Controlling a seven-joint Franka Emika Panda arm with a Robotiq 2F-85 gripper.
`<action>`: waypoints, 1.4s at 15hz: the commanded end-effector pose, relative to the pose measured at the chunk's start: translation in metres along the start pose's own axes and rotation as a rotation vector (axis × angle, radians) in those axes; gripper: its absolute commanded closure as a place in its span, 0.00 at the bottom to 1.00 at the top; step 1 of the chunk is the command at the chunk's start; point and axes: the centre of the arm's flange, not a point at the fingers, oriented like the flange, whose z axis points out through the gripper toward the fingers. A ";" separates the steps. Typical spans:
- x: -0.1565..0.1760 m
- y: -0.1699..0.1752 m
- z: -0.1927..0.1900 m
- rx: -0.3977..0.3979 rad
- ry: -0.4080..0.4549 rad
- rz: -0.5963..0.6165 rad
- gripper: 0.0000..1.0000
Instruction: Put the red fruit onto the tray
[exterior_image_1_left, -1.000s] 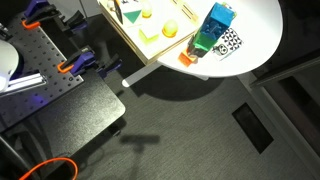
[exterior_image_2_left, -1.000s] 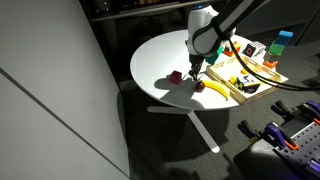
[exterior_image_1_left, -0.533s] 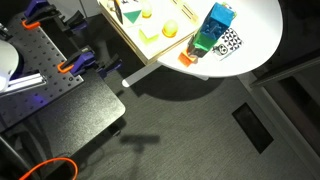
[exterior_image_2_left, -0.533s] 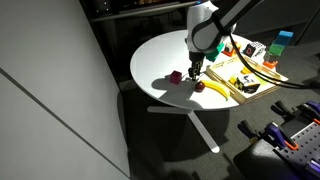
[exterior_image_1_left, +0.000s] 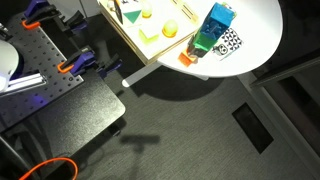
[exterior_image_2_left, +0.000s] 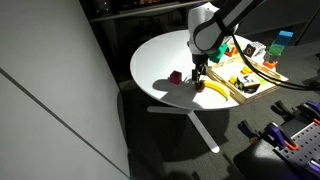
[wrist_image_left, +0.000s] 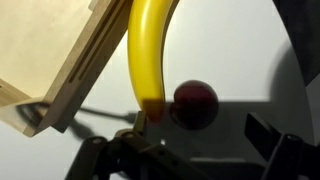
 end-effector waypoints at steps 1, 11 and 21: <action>-0.019 -0.004 -0.001 0.019 -0.037 0.019 0.00; -0.016 -0.003 0.017 0.017 -0.034 0.004 0.00; -0.006 -0.004 0.034 0.008 -0.002 -0.011 0.02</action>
